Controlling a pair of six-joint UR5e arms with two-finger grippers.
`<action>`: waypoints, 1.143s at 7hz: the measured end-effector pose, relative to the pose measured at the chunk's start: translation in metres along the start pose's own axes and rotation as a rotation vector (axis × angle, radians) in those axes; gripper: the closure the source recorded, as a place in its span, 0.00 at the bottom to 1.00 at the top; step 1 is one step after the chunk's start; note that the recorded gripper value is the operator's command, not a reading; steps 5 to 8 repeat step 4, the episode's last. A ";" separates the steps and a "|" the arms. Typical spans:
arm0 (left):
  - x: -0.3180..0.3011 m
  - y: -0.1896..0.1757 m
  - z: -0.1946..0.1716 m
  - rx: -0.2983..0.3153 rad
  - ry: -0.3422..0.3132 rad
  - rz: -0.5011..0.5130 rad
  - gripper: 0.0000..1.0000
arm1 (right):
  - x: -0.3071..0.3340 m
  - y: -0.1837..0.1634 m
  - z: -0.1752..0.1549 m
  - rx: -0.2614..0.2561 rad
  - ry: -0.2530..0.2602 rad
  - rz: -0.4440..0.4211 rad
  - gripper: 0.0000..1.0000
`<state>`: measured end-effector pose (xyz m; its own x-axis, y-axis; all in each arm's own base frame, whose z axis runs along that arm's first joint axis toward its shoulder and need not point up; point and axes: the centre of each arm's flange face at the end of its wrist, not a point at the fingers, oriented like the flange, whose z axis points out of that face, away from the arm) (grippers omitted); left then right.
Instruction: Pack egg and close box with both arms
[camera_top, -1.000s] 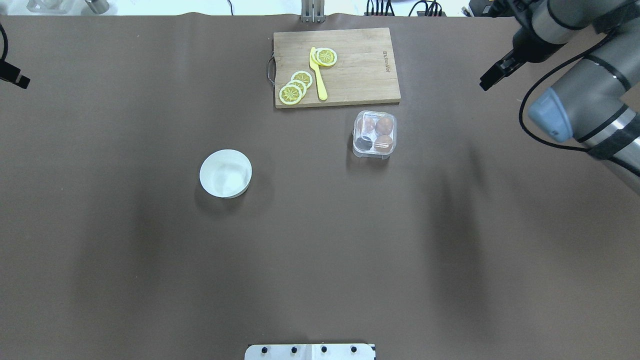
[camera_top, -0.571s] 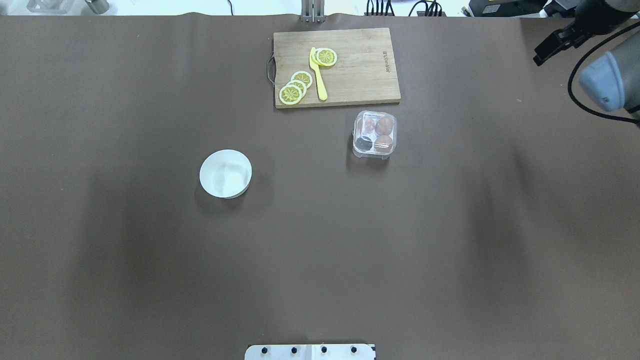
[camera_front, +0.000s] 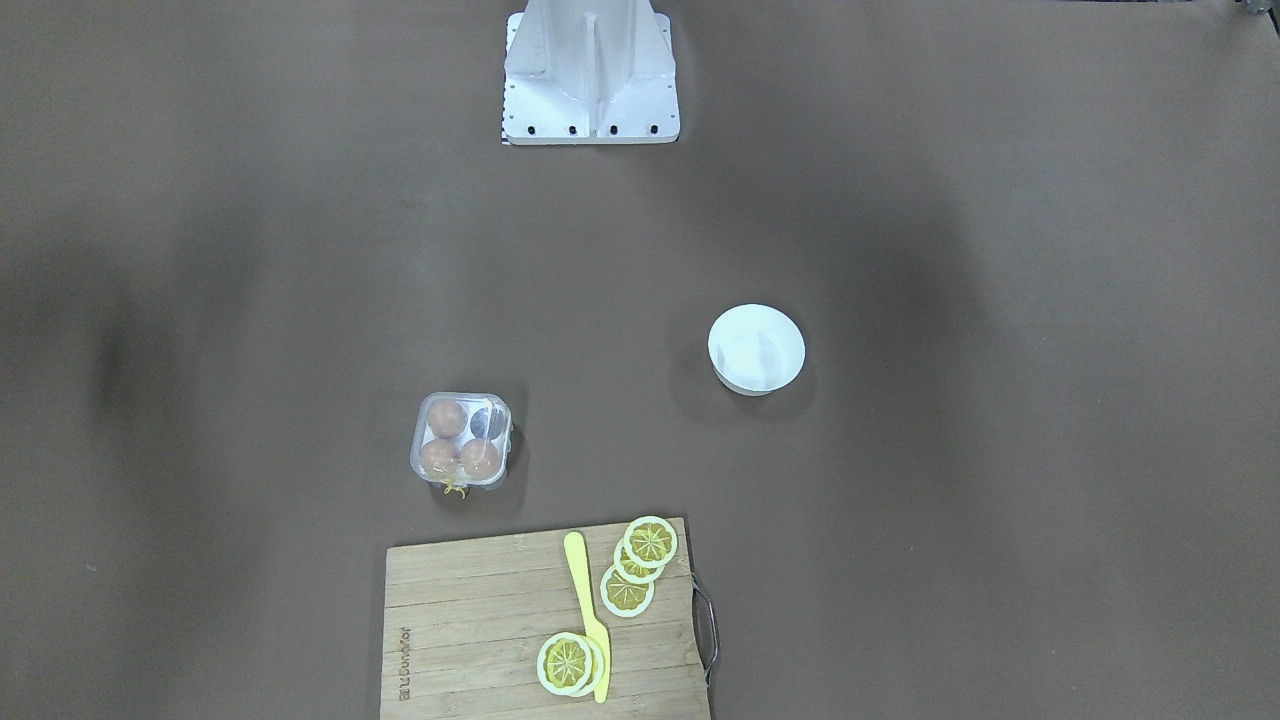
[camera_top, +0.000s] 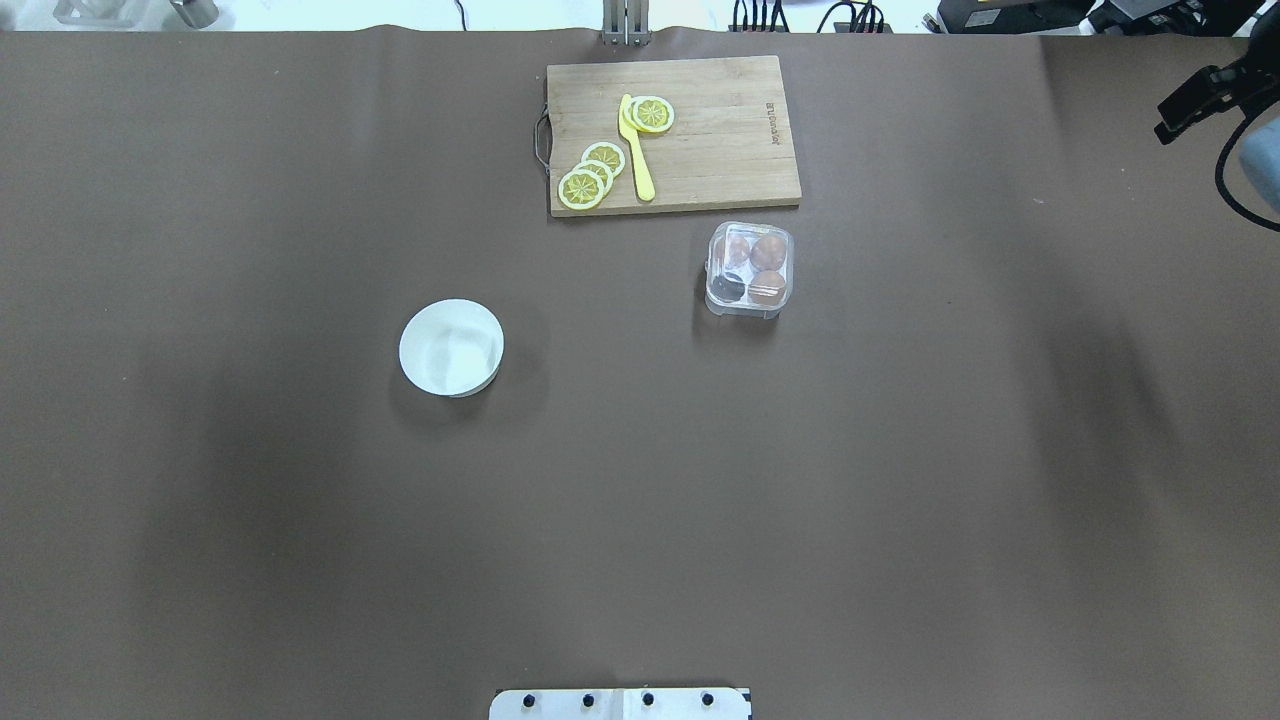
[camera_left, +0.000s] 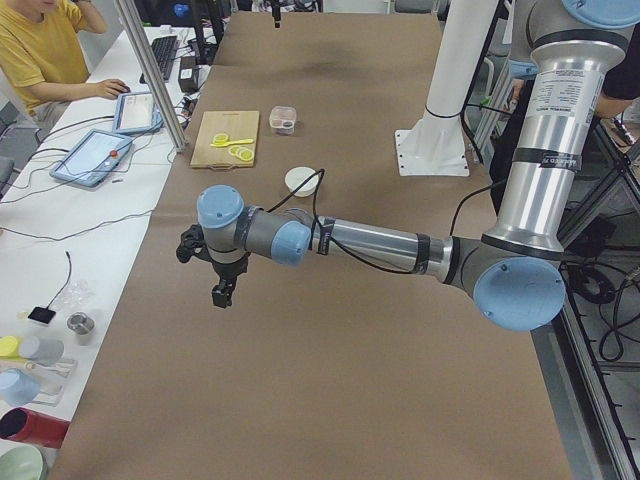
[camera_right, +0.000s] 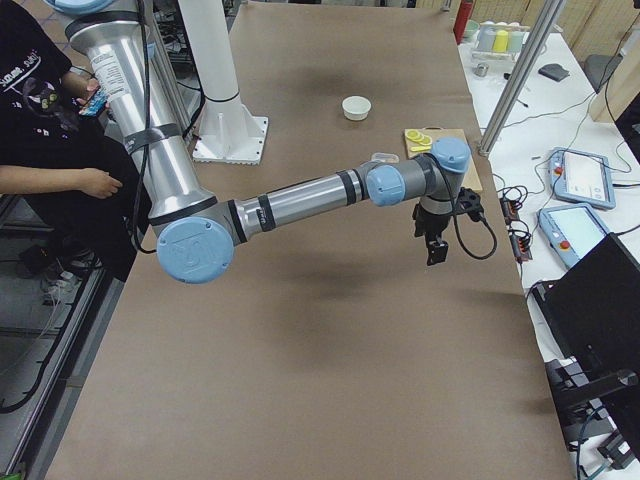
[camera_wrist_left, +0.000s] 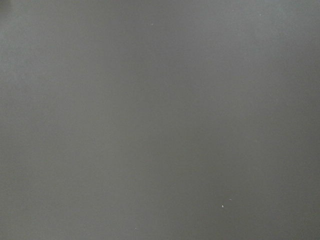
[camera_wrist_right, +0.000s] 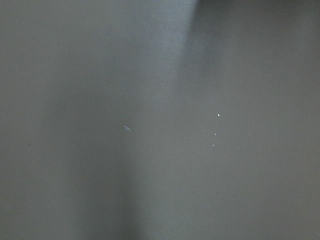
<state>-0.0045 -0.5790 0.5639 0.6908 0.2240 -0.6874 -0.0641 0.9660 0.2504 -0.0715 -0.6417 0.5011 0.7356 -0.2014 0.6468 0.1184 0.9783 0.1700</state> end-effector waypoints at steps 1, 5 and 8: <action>-0.002 0.002 0.001 -0.003 0.000 -0.001 0.01 | 0.023 0.004 0.007 -0.023 -0.038 0.048 0.00; 0.004 0.002 0.001 -0.006 0.060 -0.003 0.01 | 0.056 0.014 0.016 -0.047 -0.062 0.112 0.00; 0.004 0.002 0.001 -0.006 0.060 -0.003 0.01 | 0.056 0.014 0.016 -0.047 -0.062 0.112 0.00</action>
